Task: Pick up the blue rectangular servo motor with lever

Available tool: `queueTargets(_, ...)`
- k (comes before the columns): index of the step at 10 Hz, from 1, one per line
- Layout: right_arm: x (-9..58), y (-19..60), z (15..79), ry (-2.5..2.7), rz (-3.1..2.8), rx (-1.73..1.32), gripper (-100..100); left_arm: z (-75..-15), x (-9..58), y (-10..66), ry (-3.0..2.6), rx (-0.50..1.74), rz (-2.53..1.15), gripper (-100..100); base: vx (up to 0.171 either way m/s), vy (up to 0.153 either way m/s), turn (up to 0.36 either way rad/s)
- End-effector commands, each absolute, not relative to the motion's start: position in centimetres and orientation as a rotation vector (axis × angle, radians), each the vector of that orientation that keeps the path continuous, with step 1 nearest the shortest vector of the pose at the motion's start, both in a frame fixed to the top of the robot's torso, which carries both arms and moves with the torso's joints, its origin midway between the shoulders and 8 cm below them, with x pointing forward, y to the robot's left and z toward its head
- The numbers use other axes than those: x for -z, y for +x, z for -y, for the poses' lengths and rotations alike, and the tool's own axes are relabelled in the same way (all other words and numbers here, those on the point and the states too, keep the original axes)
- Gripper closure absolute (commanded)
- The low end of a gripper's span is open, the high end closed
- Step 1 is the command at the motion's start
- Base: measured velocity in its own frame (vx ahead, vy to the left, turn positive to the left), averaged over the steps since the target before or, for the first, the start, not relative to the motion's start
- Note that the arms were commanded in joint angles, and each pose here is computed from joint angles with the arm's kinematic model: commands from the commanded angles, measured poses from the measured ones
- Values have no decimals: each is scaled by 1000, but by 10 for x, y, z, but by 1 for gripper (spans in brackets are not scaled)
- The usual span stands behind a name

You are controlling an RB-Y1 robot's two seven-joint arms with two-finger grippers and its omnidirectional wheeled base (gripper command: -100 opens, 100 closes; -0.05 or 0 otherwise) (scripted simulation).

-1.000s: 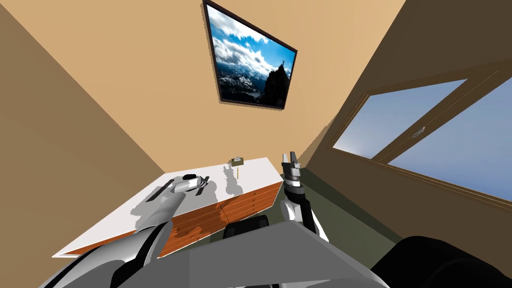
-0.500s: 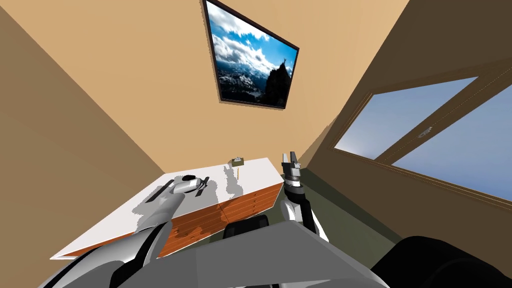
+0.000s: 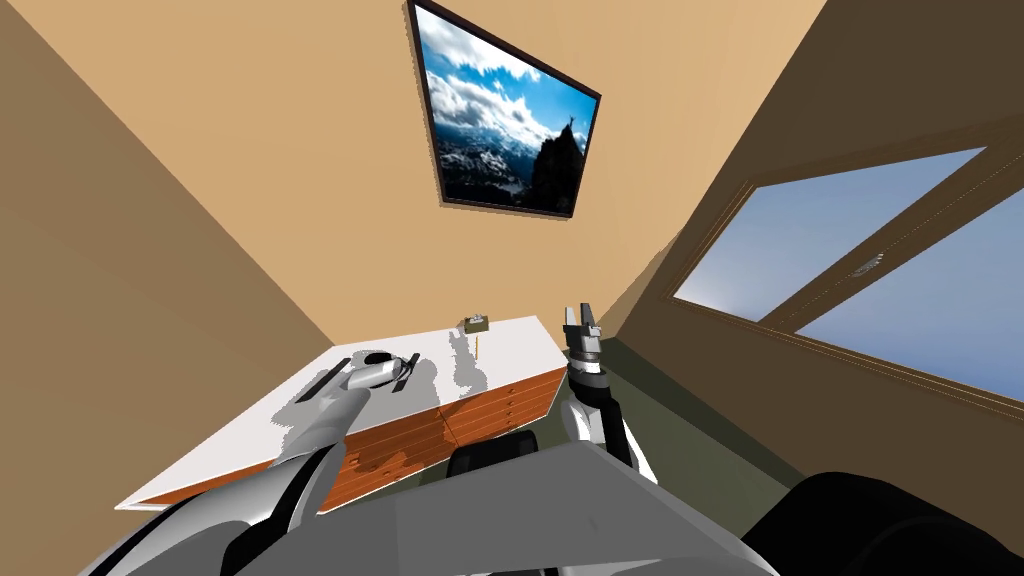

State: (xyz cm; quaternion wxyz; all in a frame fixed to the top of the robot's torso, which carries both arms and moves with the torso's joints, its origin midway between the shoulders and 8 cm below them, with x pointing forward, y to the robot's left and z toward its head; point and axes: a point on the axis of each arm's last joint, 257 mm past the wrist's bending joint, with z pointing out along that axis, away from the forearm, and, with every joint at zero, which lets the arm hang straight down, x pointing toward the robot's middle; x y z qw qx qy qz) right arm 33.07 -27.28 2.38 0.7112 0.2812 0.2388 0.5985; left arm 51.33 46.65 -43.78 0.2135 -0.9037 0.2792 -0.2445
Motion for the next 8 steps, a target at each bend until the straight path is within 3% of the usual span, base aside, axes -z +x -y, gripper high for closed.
queueTargets(1,-24,331,273,624,-530,-1327,0,-466,438,513,-2508,679,-775,100,0,0,0)
queueTargets(3,-24,331,273,624,-530,-1327,0,-466,438,513,-2509,678,-775,100,0,0,0)
queueTargets(4,-24,331,273,624,-530,-1327,0,-466,438,513,-2508,678,-775,0,0,0,0)
queueTargets(5,-24,331,273,624,-530,-1327,0,-467,433,515,-2516,672,-774,100,-9,21,-66)
queueTargets(7,-24,331,273,624,-530,-1327,0,-468,430,516,-2514,674,-772,100,-13,18,-46)
queueTargets(8,-24,331,273,624,-530,-1327,0,-468,429,516,-2514,674,-772,0,0,0,0)
